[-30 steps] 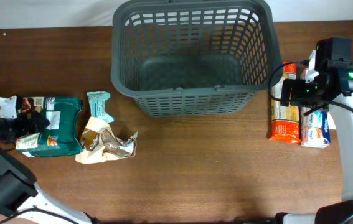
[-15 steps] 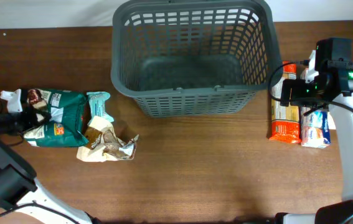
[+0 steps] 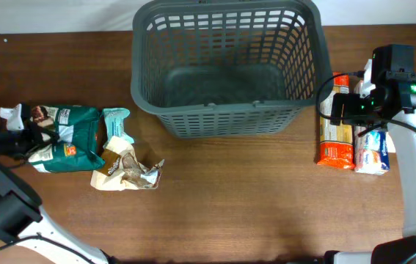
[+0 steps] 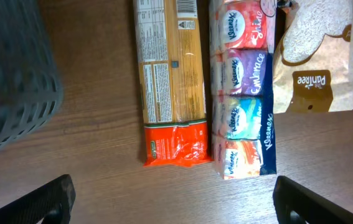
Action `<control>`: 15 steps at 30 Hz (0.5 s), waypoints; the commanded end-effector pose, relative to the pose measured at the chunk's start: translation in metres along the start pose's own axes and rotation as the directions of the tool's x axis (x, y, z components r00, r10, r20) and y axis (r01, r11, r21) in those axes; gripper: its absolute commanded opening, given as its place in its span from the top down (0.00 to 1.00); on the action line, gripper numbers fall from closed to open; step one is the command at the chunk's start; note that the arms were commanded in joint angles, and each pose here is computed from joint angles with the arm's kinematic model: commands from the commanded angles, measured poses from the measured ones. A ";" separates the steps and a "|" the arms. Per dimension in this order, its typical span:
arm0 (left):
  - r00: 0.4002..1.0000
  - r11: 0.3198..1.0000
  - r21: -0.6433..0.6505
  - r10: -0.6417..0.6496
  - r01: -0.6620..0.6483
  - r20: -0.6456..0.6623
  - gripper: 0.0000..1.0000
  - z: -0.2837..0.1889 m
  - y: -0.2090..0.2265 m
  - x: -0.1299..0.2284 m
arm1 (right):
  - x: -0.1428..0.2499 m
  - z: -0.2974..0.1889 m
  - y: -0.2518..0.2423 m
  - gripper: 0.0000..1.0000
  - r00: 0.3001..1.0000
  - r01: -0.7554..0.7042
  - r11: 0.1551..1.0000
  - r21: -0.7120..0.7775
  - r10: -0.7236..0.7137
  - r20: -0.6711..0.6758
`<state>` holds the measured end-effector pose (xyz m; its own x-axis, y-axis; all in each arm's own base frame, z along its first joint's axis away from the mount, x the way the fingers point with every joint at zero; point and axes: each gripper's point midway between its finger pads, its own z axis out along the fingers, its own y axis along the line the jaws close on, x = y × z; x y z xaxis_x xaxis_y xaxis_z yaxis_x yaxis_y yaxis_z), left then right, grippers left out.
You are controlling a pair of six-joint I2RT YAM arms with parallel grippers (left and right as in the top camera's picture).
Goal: Pack container
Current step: 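Lift the green coffee bag and carry it over the basket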
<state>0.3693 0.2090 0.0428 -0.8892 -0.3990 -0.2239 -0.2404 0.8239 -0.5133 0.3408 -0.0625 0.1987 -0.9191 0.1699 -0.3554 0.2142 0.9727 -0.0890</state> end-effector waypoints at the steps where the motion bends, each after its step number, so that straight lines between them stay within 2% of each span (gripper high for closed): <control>1: 0.998 0.998 -0.009 -0.064 0.064 0.028 0.98 -0.022 0.005 -0.017 | -0.005 -0.003 -0.004 0.01 1.000 -0.005 1.000 0.020 0.005 0.014; 11: 0.976 0.993 0.107 0.022 -0.046 0.216 0.98 -0.108 -0.058 -0.081 | -0.005 -0.003 -0.004 0.01 1.000 -0.005 1.000 0.020 0.005 0.014; 15: 0.956 0.974 0.214 0.009 -0.075 0.292 0.98 -0.138 -0.092 -0.097 | -0.005 -0.003 -0.004 0.01 1.000 -0.005 1.000 0.020 0.005 0.014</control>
<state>0.4060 0.2456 0.1682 -0.8129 -0.4476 -0.3726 -0.2067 0.8199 -0.5338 0.3408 -0.0625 0.1987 -0.9192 0.1695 -0.3554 0.2139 0.9728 -0.0891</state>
